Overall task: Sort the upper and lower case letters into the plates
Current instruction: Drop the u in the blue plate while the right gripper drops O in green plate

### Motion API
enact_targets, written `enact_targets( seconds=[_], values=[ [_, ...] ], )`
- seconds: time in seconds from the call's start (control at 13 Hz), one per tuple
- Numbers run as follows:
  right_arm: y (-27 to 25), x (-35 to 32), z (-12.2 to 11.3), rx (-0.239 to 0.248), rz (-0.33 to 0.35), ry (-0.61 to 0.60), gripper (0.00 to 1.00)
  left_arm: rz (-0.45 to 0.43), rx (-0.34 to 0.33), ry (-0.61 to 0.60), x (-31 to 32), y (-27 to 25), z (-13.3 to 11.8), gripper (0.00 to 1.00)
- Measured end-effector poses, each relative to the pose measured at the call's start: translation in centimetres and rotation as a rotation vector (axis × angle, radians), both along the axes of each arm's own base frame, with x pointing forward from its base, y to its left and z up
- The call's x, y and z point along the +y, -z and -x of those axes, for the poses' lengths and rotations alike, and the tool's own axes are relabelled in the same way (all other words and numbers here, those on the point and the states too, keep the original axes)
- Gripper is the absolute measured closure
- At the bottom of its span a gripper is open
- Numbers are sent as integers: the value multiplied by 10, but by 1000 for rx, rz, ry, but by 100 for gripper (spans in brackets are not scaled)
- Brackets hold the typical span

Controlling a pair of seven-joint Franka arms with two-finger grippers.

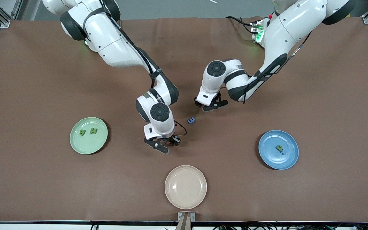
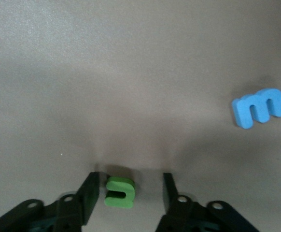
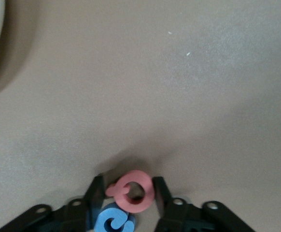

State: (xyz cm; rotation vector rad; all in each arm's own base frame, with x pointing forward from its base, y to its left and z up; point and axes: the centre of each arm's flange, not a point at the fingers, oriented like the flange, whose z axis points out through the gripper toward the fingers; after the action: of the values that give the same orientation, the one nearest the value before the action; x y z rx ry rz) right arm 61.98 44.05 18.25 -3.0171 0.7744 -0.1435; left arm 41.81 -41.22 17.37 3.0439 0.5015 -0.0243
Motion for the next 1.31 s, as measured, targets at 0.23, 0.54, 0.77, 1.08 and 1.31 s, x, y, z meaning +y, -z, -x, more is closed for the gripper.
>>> enact_targets(
  seconds=[0.23, 0.54, 0.77, 1.08, 1.31],
  values=[
    [-2, -11, -7, 6, 19, -8, 57, -7, 3, -2, 1, 1, 0, 49],
    [-43, -88, -41, 75, 78, -114, 57, -9, 3, -2, 1, 0, 0, 60],
    [-76, -195, -53, 120, 91, -242, 57, -10, 0, 1, -1, -2, 0, 75],
    [-76, -315, -26, 151, 81, -375, 57, -82, -3, -33, 8, -8, -22, 75],
    [-54, -348, 3, 149, 74, -416, 57, -161, -48, -128, 32, -48, -90, 75]
  ],
)
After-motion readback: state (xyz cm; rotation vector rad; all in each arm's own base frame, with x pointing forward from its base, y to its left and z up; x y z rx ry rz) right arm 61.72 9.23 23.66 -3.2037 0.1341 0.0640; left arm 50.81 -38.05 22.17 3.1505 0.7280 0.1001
